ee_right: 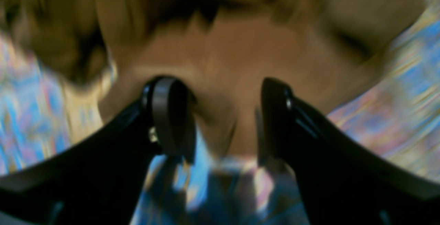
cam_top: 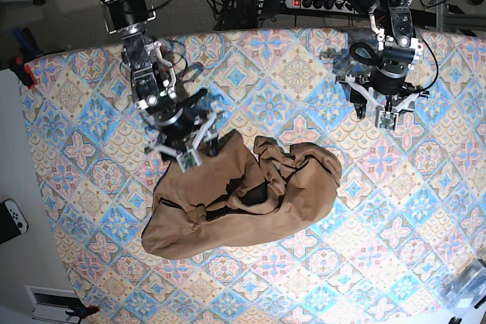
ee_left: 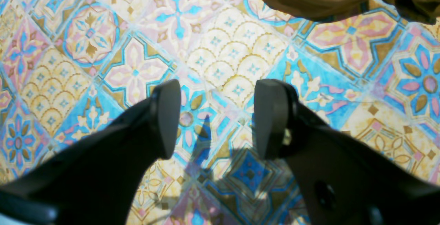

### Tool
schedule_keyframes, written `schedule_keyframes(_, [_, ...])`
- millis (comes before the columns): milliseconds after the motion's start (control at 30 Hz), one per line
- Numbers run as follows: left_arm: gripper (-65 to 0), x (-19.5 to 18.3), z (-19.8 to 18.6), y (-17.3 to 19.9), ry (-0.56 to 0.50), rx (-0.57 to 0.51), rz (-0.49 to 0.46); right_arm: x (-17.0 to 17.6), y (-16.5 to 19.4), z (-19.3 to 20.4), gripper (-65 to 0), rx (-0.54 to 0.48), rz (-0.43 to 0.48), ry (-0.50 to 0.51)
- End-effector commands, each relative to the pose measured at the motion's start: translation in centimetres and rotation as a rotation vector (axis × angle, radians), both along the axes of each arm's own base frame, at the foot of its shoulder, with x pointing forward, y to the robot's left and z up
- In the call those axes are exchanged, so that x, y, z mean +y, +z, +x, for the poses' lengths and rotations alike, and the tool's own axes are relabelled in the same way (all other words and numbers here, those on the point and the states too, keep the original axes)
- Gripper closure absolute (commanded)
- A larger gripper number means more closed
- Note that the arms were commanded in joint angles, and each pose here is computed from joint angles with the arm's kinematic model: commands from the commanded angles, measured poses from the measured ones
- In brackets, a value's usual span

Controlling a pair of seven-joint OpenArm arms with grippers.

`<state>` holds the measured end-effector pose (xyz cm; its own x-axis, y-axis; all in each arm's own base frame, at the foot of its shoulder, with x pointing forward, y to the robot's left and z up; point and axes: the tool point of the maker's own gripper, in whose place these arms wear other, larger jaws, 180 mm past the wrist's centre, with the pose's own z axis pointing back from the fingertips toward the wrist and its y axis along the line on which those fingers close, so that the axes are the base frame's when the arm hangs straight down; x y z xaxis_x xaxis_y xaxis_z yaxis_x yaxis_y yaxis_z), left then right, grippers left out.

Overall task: Layout the t-shirt on the table in an organized manner, then fold the t-shirt properly
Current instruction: 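Grasp the shirt edge with the right gripper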

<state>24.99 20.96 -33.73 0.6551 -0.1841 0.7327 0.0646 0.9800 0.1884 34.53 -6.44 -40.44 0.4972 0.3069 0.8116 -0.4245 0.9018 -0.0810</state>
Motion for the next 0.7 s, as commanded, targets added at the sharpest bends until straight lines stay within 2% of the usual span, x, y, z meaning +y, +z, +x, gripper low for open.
schedule_keyframes(0, [-31.3, 0.1, 0.6, 1.1, -0.003, -0.045, 0.007, -0.1, 1.2, 1.1, -32.9, -0.044, 0.008, -0.003])
schedule_keyframes(367, [-31.3, 0.1, 0.7, 1.1, -0.003, -0.045, 0.008, -0.2, 0.6, 1.0, -31.4, -0.032, 0.006, -0.003])
schedule_keyframes(433, [-31.3, 0.1, 0.7, 1.1, -0.004, -0.045, 0.007, 0.0, 0.5, 0.9, -23.4, -0.029, 0.004, 0.002])
schedule_keyframes(533, [-31.3, 0.1, 0.6, 1.0, -0.003, -0.042, 0.007, 0.9, 0.6, 0.6, -2.3, -0.027, 0.004, 0.030])
schedule_keyframes(567, [-31.3, 0.1, 0.6, 0.9, -0.002, -0.039, 0.007, 1.2, 1.2, 0.7, 0.0, -0.044, 0.008, 0.034])
schedule_keyframes(667, [-31.3, 0.2, 0.6, 0.7, -0.001, -0.033, 0.006, 1.9, 4.1, 1.2, 0.0, -0.119, 0.030, 0.047])
